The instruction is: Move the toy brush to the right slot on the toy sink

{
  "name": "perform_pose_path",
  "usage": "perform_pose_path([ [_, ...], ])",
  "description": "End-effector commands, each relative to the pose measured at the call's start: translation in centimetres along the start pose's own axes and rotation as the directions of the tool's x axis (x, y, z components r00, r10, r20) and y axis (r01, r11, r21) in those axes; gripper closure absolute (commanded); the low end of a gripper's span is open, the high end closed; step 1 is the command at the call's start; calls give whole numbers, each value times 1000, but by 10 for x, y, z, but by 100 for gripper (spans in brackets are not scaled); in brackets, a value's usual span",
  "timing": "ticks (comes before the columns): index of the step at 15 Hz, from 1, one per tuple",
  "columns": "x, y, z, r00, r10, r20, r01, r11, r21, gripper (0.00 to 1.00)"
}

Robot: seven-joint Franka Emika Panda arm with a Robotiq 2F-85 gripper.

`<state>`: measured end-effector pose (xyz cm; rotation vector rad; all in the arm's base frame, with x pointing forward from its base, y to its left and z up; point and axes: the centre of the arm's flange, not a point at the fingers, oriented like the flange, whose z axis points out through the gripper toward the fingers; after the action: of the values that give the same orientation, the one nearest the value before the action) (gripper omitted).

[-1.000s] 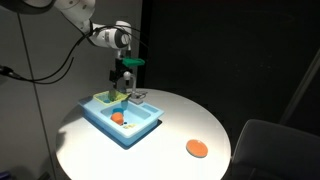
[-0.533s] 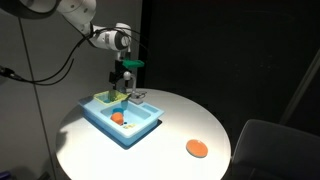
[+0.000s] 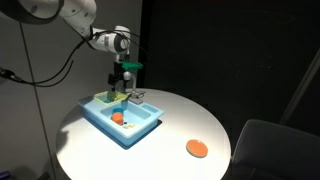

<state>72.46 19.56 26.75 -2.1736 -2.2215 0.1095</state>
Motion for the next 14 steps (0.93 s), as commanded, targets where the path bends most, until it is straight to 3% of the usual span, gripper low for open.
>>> perform_pose_path([
  [1, 1, 13, -1, 999, -32, -10, 33, 999, 3, 0],
  [4, -1, 14, 1, 999, -32, -9, 32, 999, 7, 0],
  [5, -1, 14, 2, 999, -32, -10, 32, 999, 7, 23],
  [6, -2, 14, 2, 999, -31, -10, 31, 999, 7, 26],
  [14, -4, 13, 1, 1000, -27, -10, 27, 1000, 6, 90],
])
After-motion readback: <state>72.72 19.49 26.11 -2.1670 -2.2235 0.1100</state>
